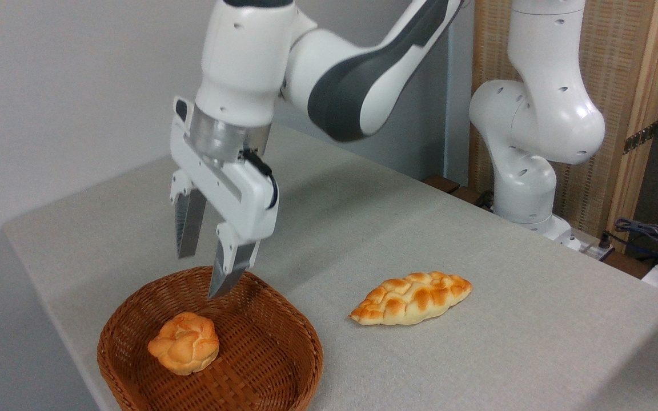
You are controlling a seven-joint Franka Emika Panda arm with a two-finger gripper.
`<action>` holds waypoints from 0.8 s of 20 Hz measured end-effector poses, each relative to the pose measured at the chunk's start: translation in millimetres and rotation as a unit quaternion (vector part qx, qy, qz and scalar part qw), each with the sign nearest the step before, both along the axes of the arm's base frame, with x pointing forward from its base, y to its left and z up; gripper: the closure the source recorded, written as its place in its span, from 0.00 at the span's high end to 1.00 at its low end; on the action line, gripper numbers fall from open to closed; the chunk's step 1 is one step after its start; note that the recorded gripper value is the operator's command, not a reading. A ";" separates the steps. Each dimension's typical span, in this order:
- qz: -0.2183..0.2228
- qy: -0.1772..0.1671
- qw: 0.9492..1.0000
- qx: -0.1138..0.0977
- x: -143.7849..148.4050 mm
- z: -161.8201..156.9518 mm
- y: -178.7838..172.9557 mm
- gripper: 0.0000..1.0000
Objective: Put bread into the basket
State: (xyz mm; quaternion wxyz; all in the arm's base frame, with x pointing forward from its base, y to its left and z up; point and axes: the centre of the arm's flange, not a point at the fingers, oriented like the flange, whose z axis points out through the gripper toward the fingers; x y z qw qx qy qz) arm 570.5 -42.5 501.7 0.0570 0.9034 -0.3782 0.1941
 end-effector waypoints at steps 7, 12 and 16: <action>-0.011 0.089 0.995 0.036 -22.4 59.0 -0.3 1.00; -0.016 0.112 0.988 0.104 -34.0 74.7 -46.9 1.00; -0.011 0.114 0.988 0.105 -30.6 96.3 -41.8 1.00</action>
